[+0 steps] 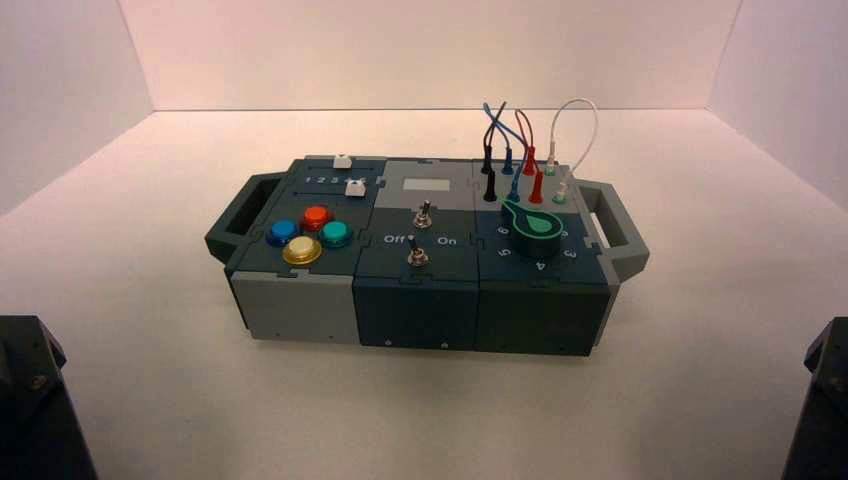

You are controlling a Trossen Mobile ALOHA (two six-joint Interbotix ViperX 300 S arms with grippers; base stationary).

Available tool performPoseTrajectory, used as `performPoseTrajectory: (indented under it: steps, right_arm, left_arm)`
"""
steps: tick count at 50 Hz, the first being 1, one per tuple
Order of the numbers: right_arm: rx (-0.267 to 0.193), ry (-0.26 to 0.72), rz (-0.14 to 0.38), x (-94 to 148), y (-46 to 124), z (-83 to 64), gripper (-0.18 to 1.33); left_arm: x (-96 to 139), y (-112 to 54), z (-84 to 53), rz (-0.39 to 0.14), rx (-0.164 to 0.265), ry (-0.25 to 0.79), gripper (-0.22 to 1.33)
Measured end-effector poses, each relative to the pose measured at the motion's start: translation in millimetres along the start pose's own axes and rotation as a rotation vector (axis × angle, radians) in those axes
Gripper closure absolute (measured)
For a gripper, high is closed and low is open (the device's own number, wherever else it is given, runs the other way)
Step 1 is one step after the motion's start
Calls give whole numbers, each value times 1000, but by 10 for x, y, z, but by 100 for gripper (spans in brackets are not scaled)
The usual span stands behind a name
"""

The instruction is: Push the green button with the left gripper.

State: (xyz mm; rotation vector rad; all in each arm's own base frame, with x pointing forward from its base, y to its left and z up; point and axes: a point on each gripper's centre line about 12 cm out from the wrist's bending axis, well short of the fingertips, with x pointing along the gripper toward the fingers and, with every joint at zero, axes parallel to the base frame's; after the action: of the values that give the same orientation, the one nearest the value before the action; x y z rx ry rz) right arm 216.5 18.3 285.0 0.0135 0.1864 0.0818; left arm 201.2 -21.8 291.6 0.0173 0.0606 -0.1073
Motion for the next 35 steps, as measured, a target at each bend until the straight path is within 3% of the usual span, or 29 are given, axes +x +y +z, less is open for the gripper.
performPoseTrajectory:
  steps: [20,35]
  right_arm:
    - [1,34,10,5,21,-42,129]
    - [-34,181,142,81,328,-164,129]
  left_arm:
    - [5,0,-17,0,3,12,128]
    - [98,-61,-208,-31,7,185,128]
